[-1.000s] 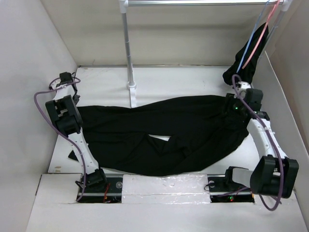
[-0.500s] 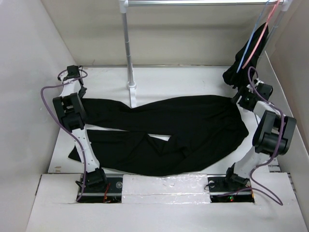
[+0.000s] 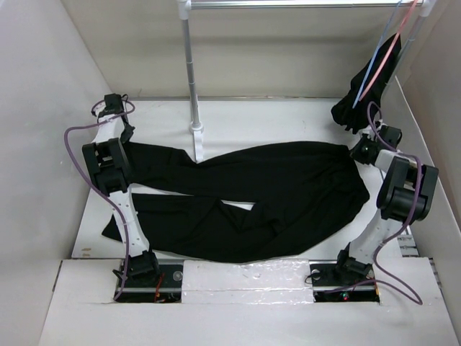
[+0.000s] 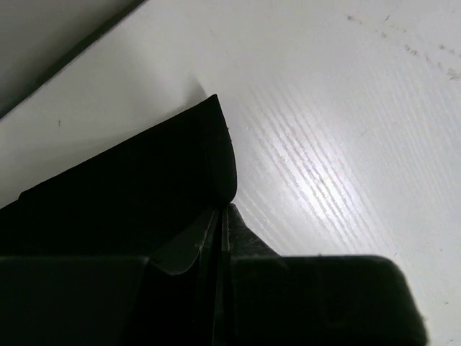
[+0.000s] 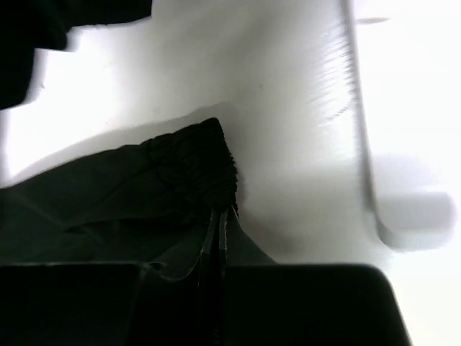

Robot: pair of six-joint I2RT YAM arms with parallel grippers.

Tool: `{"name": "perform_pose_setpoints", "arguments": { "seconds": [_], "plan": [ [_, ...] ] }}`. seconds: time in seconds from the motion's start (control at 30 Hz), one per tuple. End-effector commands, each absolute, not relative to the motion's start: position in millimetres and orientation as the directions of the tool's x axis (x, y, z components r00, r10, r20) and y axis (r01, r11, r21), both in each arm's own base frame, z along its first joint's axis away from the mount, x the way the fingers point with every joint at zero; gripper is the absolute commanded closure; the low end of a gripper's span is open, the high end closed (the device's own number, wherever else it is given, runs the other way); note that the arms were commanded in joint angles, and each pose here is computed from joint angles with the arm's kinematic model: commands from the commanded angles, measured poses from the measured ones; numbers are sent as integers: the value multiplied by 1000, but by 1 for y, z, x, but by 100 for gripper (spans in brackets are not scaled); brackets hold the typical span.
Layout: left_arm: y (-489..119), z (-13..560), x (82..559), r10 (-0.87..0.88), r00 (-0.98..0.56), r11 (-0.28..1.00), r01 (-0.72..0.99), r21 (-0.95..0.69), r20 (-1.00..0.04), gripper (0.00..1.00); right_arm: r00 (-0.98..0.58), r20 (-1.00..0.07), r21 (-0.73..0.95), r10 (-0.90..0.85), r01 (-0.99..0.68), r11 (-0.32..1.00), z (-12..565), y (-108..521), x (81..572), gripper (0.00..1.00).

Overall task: Place the trousers on the hanger
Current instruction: Flatten out the trousers at the center of the board.

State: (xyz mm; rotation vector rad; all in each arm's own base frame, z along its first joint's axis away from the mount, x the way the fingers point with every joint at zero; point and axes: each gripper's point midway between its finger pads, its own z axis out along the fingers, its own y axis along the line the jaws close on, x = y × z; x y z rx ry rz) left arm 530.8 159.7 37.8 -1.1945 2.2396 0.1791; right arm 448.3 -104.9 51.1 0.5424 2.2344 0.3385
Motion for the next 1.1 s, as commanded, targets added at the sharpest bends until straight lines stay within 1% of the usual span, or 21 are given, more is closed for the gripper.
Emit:
{"name": "perform_pose_setpoints", "arguments": {
  "seconds": [0.0, 0.13, 0.33, 0.37, 0.4, 0.43, 0.5, 0.53, 0.57, 0.67, 0.7, 0.77, 0.8, 0.83, 0.87, 0.9, 0.93, 0.97, 1.0, 1.03, 1.07],
  "plan": [
    [170, 74, 544, -692, -374, 585, -792, -176, -618, 100, -407, -790, 383, 458, 254, 888, 127, -133, 460, 100],
    [175, 72, 551, -682, -371, 585, -794, -166, -630, 100, -356, -835, 319, 421, 310, 896, 161, -168, 455, 100],
    [179, 72, 569, -670, -362, 599, -780, -183, -648, 100, -436, -788, 282, 435, 372, 884, 132, -190, 448, 100],
    [178, 75, 574, -668, -359, 606, -771, -196, -652, 100, -452, -776, 279, 439, 379, 883, 125, -191, 447, 95],
    [174, 77, 580, -669, -367, 623, -751, -218, -647, 100, -462, -767, 279, 446, 386, 879, 120, -191, 446, 79],
    [171, 81, 584, -669, -365, 634, -735, -240, -648, 77, -464, -763, 286, 449, 380, 880, 118, -190, 447, 64],
    [162, 94, 588, -661, -382, 668, -691, -275, -646, 39, -467, -761, 320, 451, 334, 887, 122, -182, 454, 36],
    [157, 103, 590, -648, -385, 684, -674, -279, -657, 4, -463, -763, 328, 451, 323, 888, 127, -180, 455, 33],
    [156, 109, 588, -641, -388, 692, -666, -280, -662, 1, -464, -770, 333, 437, 293, 896, 133, -169, 460, 32],
    [149, 162, 569, -636, -350, 695, -646, -314, -688, 1, -445, -802, 347, 398, 194, 918, 163, -130, 463, 30],
    [146, 143, 549, -650, -381, 684, -671, -287, -658, 1, -432, -812, 358, 392, 161, 920, 175, -115, 455, 32],
    [144, 152, 530, -668, -340, 663, -676, -321, -662, 1, -428, -819, 375, 381, 103, 921, 184, -86, 447, 37],
    [139, 146, 496, -692, -338, 637, -701, -320, -637, 1, -427, -824, 388, 372, 54, 920, 190, -60, 444, 53],
    [140, 150, 488, -708, -298, 620, -697, -361, -640, 4, -431, -826, 391, 364, 27, 920, 189, -40, 427, 65],
    [150, 172, 467, -732, -212, 575, -702, -420, -648, 5, -438, -827, 390, 351, 0, 921, 188, -23, 420, 73],
    [144, 136, 439, -765, -239, 544, -738, -400, -598, 7, -463, -825, 387, 325, -43, 921, 185, 3, 411, 93],
    [147, 137, 432, -775, -209, 527, -734, -428, -596, 11, -469, -828, 384, 308, -73, 920, 183, 19, 395, 99],
    [147, 141, 422, -791, -177, 503, -733, -457, -586, 15, -476, -830, 381, 291, -103, 919, 182, 32, 387, 100],
    [148, 120, 407, -819, -191, 478, -750, -457, -541, 26, -492, -830, 372, 262, -138, 918, 179, 44, 379, 100],
    [150, 114, 402, -829, -184, 461, -760, -458, -528, 69, -520, -825, 367, 219, -199, 909, 173, 68, 369, 100],
    [146, 103, 399, -850, -198, 446, -763, -468, -489, 94, -544, -818, 363, 186, -237, 901, 170, 79, 360, 100]
  ]
}}
